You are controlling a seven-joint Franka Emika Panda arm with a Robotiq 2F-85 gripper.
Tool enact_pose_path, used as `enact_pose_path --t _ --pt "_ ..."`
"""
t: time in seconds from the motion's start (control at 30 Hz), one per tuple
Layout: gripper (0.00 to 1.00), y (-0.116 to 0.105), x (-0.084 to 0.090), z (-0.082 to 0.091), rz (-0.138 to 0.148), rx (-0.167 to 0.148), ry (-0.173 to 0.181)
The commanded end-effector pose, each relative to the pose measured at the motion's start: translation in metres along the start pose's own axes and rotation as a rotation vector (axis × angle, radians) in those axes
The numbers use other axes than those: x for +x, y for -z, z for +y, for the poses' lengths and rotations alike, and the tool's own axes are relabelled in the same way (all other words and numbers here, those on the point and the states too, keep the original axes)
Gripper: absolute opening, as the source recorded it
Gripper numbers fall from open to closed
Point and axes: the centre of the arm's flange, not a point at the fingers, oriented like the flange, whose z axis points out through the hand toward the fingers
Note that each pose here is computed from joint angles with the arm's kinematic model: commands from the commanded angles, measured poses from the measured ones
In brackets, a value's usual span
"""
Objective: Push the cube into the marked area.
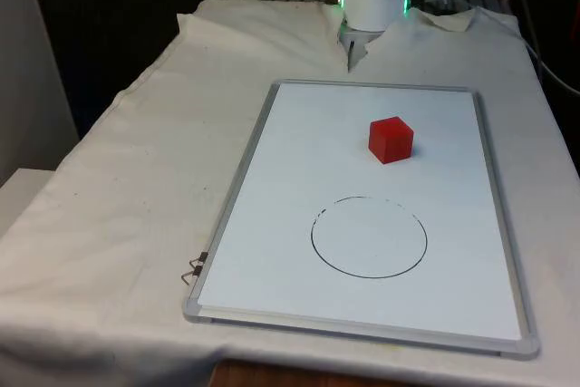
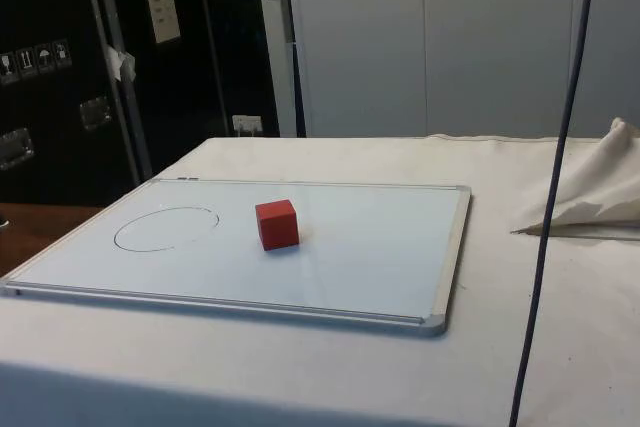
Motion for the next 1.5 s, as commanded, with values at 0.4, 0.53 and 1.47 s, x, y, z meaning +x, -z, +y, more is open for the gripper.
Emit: enact_pose_path --t 0.4,0.53,1.47 --pt "0.33 0.000 0.000 0.000 0.000 0.000 -0.001" --pt "0.18 0.000 0.000 0.000 0.000 0.000 -0.001" --pt "0.00 -0.066 -0.038 -0.016 0.039 0.008 0.037"
